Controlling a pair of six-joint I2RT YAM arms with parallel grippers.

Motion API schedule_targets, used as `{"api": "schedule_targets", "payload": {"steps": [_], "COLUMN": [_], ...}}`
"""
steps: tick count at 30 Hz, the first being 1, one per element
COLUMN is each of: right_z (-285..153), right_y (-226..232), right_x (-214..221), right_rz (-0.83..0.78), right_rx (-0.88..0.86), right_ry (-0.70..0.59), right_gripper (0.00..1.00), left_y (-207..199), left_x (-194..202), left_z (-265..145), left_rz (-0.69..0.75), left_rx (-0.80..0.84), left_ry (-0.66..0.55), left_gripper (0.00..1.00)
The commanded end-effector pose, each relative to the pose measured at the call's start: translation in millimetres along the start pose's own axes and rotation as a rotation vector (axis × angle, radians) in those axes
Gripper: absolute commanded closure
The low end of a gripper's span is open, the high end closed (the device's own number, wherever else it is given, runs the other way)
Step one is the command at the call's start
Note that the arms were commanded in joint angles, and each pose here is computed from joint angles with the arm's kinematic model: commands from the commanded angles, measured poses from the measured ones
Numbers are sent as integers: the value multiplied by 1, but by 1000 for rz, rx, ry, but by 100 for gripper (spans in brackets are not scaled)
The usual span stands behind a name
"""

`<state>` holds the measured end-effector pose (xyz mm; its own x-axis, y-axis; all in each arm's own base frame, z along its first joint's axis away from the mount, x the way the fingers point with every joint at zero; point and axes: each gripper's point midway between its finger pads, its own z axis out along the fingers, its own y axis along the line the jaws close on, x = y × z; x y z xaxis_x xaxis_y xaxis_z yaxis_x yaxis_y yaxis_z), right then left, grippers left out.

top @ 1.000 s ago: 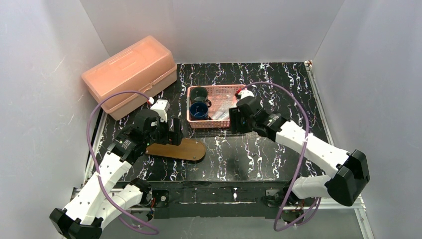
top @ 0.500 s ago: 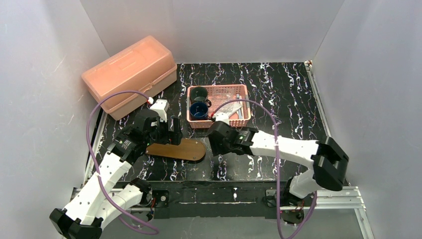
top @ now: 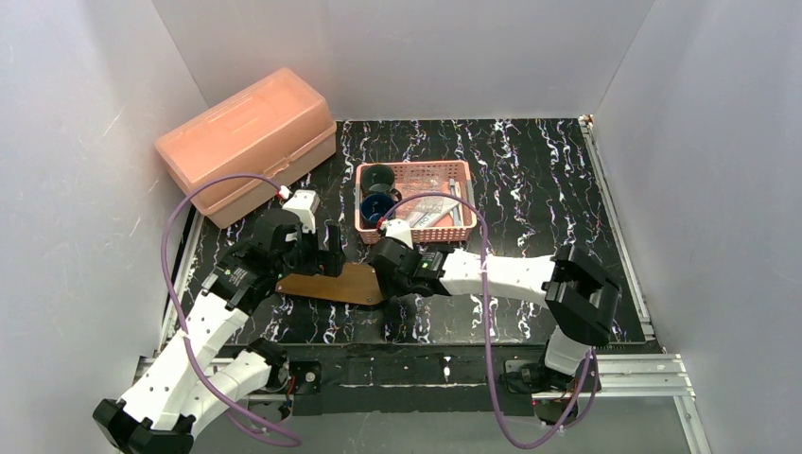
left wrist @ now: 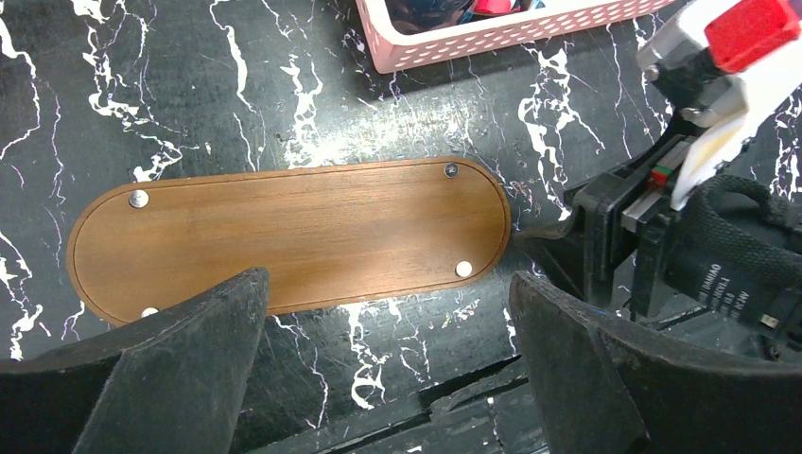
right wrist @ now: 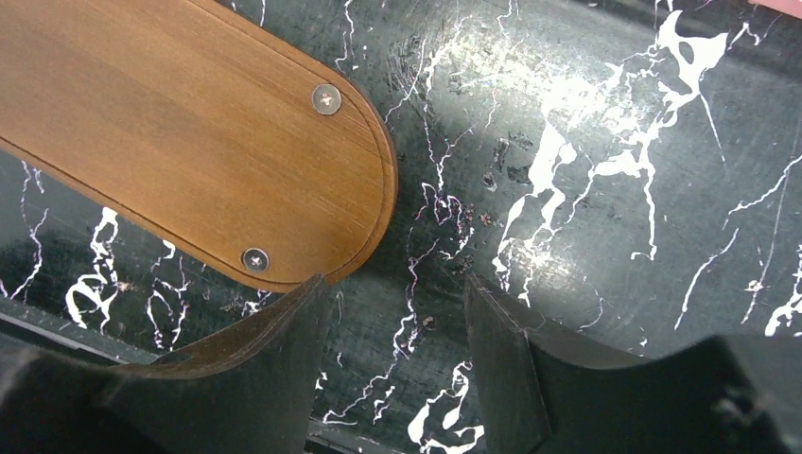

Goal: Prepare toiletry sets of a toothbrush and toothpaste on the tray

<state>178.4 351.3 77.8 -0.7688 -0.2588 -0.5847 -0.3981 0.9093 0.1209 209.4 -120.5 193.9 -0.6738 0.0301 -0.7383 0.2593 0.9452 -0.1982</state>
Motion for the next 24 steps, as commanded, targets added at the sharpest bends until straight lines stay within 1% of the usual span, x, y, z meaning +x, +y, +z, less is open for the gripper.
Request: {"api": "schedule_targets", "payload": {"steps": [1, 5, 12, 24], "right_z": [4, 11, 19, 26], "right_y": [16, 18, 18, 10], "right_x": [-18, -16, -12, -5], "right_rz": [43, 47, 63, 44], "right_rx": [-18, -14, -1, 41], "right_ry": [-54, -46, -45, -29], "right_gripper": [37, 38, 43, 51], "left_y": [3, 2, 2, 2], "left_x": [0, 0, 0, 0], "left_z": [-5, -4, -4, -4], "left_rz": [2, 3, 2, 2], "left_rx": [-15, -12, -13, -12], "left_ry": [-6, -4, -2, -3], "left_gripper": [1, 1, 1, 1]}}
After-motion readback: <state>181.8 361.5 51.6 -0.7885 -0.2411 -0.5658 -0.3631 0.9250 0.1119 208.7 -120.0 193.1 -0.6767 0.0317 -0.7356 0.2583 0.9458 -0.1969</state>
